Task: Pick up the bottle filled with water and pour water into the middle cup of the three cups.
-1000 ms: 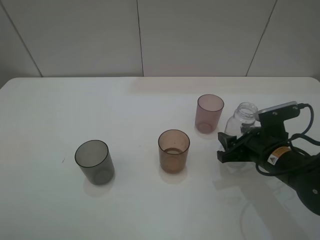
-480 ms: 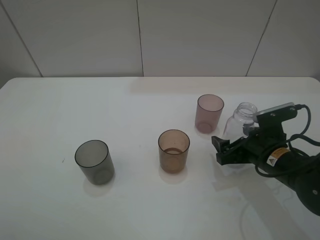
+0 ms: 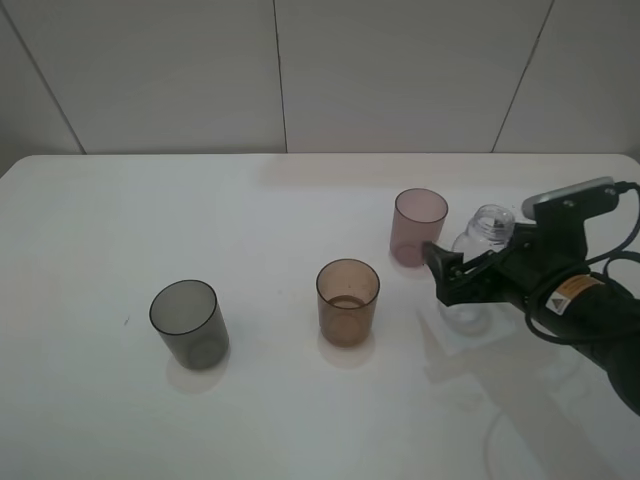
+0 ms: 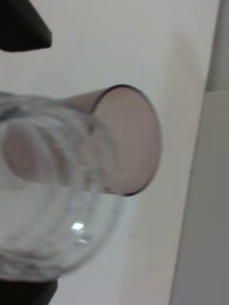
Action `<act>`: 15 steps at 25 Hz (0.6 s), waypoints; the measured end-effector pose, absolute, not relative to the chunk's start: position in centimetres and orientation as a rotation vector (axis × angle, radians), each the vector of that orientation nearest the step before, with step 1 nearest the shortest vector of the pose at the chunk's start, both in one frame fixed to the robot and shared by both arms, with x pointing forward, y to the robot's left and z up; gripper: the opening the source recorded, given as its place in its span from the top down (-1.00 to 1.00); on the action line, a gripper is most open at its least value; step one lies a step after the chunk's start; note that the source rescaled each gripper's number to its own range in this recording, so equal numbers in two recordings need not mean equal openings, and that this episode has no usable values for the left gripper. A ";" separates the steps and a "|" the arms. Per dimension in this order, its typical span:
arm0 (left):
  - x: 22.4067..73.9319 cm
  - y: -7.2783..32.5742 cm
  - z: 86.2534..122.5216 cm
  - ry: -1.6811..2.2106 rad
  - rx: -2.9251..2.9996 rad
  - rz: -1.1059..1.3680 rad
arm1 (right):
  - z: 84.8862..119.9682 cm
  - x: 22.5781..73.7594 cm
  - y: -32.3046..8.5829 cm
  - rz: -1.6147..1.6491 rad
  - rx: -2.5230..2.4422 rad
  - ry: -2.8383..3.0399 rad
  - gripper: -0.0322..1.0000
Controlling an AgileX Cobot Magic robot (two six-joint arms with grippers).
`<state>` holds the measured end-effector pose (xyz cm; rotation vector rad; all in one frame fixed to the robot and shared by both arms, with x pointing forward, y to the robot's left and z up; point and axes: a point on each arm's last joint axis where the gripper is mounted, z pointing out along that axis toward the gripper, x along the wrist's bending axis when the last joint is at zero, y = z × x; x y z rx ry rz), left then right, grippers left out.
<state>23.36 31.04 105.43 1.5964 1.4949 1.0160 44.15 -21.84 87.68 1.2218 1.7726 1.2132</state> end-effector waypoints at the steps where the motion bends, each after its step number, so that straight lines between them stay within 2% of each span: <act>1: 23.4 31.0 105.4 1.495 1.596 1.016 | 88.4 44.2 -21.8 1.238 1.204 1.745 -0.99; 11: 23.4 31.0 105.4 1.495 1.596 1.016 | 96.4 43.2 -22.2 1.505 1.015 1.439 -1.00; 15: 23.4 31.0 105.4 1.495 1.596 1.016 | 97.9 42.0 -22.6 1.493 1.041 1.467 -1.00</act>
